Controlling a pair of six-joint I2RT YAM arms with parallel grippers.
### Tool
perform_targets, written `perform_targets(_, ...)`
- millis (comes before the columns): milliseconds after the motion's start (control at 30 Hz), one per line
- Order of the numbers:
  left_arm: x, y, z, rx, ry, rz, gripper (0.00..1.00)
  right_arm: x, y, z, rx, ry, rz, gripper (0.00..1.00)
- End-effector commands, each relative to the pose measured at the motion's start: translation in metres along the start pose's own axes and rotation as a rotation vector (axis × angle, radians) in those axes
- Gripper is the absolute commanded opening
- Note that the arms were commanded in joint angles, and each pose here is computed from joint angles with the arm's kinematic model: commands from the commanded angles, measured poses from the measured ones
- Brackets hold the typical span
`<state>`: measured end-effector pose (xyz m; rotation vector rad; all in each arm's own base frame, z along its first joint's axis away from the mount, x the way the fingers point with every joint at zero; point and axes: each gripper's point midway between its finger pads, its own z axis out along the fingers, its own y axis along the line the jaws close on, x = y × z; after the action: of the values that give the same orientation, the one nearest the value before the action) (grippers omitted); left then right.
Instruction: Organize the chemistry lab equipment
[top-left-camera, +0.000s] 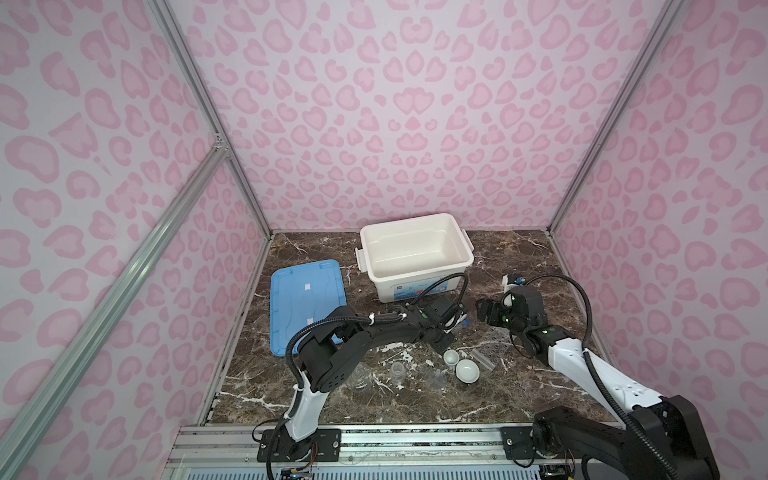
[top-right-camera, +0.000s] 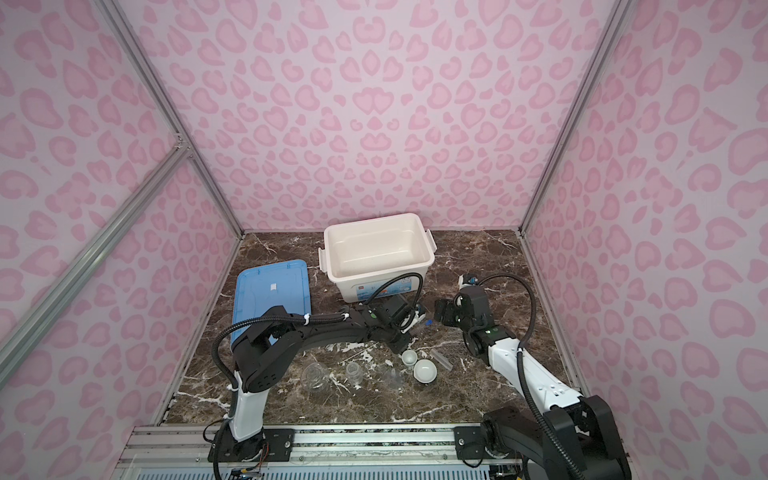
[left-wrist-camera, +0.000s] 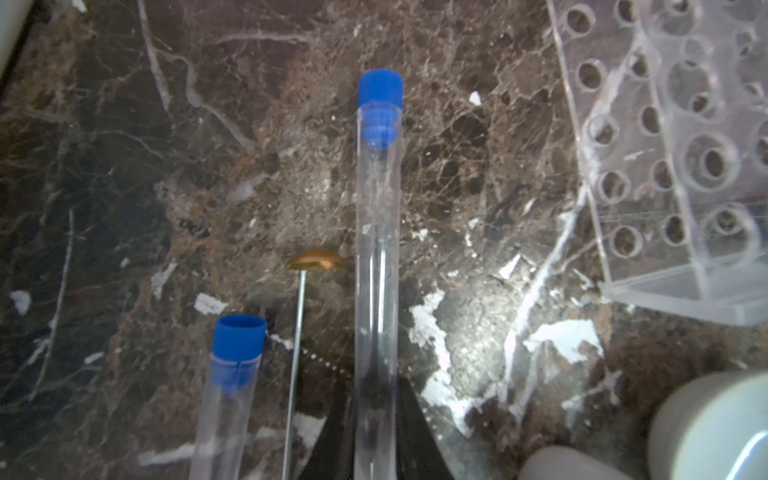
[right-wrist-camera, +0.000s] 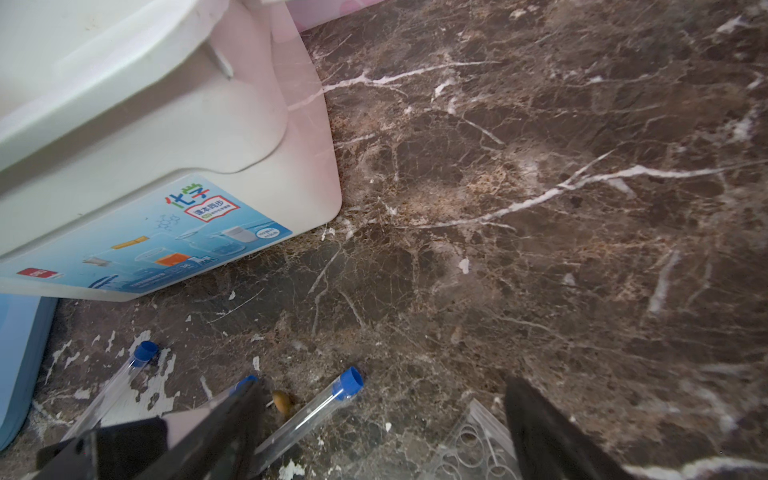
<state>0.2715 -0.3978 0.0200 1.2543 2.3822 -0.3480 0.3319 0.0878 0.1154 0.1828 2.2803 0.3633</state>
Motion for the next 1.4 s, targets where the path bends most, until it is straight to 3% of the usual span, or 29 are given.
perform_targets(0,0.004,-0.002,-0.003,0.014,0.013,-0.002,0.16,-0.003,0.013,0.004,-0.066,0.009,0.023,0.91)
perform_targets(333,-0.017,0.000,-0.022,0.001,-0.077,-0.010,0.15,-0.001,0.021,0.007,-0.122,0.028,-0.003,0.74)
perform_targets(467,-0.031,-0.003,-0.034,0.016,-0.138,-0.015,0.14,-0.002,0.022,0.008,-0.175,0.044,0.050,0.72)
perform_targets(567,-0.039,-0.005,-0.042,0.024,-0.181,-0.017,0.14,-0.003,0.022,0.009,-0.235,0.045,0.110,0.64)
perform_targets(867,-0.054,-0.008,-0.057,0.009,-0.253,0.016,0.14,-0.005,0.038,0.003,-0.404,0.071,0.194,0.59)
perform_targets(1367,-0.067,-0.012,-0.065,0.000,-0.304,0.028,0.13,0.001,0.035,0.006,-0.475,0.120,0.295,0.51)
